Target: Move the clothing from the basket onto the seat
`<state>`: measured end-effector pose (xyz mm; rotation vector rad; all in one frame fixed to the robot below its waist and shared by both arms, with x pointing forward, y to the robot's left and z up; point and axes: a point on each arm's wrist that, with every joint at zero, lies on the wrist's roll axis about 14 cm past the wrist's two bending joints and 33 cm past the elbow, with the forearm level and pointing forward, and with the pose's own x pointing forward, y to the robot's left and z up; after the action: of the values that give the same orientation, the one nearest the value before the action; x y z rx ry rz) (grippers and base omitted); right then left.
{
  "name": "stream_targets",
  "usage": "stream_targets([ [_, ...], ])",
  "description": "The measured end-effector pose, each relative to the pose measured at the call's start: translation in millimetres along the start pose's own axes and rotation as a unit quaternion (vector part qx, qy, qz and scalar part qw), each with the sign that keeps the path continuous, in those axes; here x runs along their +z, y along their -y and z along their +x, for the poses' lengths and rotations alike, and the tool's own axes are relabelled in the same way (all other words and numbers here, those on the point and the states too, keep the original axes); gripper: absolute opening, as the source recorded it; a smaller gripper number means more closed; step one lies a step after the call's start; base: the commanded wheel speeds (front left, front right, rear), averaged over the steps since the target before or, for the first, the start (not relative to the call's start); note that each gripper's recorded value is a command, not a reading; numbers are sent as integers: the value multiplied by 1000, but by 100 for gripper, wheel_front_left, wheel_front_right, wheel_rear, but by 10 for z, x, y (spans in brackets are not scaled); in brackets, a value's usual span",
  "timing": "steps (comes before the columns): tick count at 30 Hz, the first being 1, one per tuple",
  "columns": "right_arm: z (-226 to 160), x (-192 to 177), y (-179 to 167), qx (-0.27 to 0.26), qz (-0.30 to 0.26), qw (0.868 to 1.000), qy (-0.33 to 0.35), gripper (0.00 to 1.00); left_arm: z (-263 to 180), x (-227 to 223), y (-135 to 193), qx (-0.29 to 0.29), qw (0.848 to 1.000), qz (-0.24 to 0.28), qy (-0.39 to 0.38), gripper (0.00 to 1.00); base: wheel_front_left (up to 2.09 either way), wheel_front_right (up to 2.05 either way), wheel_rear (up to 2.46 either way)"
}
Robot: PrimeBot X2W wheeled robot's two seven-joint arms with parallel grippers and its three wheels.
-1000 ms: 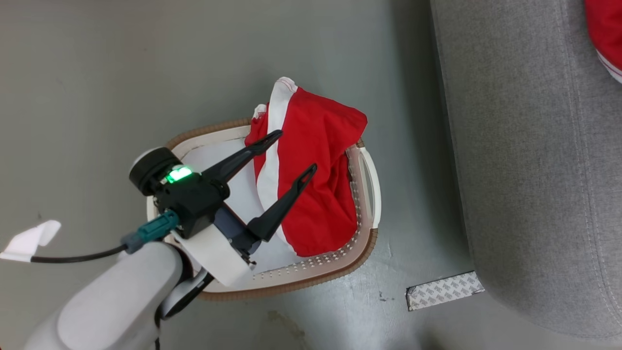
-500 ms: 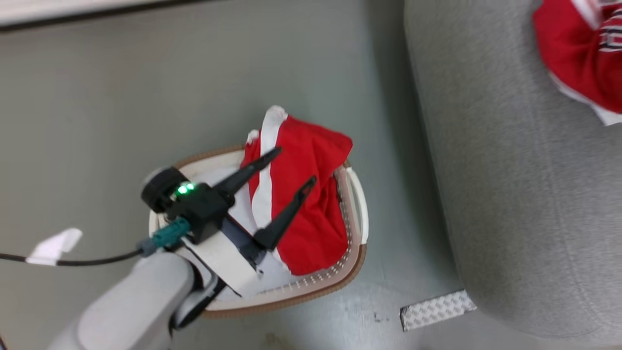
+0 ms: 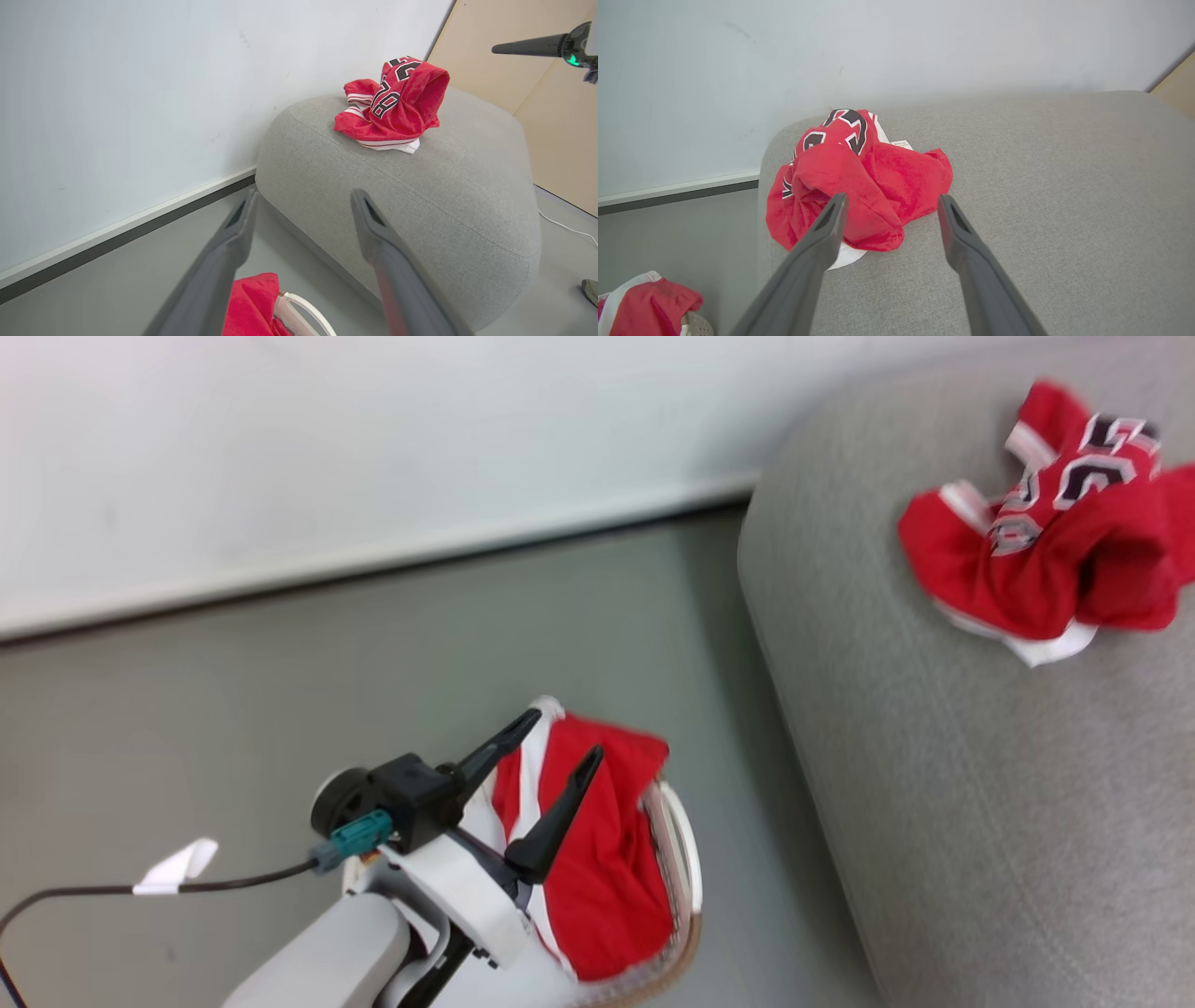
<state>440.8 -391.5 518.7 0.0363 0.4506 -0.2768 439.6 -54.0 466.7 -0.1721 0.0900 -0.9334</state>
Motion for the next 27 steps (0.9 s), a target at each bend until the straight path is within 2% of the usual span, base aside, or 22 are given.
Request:
stream_targets([
  [5,-382,347,-146,46,2,997,65,100,-150,364,27,40,998,20,33,100,0,0,0],
  [9,-657,580,-384,92,4,988,121,100,-376,651,-119,101,992,37,63,100,0,0,0],
  [16,-1006,880,-939,174,12,958,227,100,-904,1007,-428,202,972,62,105,100,0,0,0],
  [20,-1114,829,-1269,212,27,940,267,100,-1246,1094,-606,257,957,64,122,100,0,0,0],
  [23,-1152,634,-1444,225,35,935,273,100,-1463,1085,-688,290,947,55,129,100,0,0,0],
  [27,-1165,336,-1525,221,89,933,269,100,-1747,1037,-813,342,929,37,140,100,0,0,0],
])
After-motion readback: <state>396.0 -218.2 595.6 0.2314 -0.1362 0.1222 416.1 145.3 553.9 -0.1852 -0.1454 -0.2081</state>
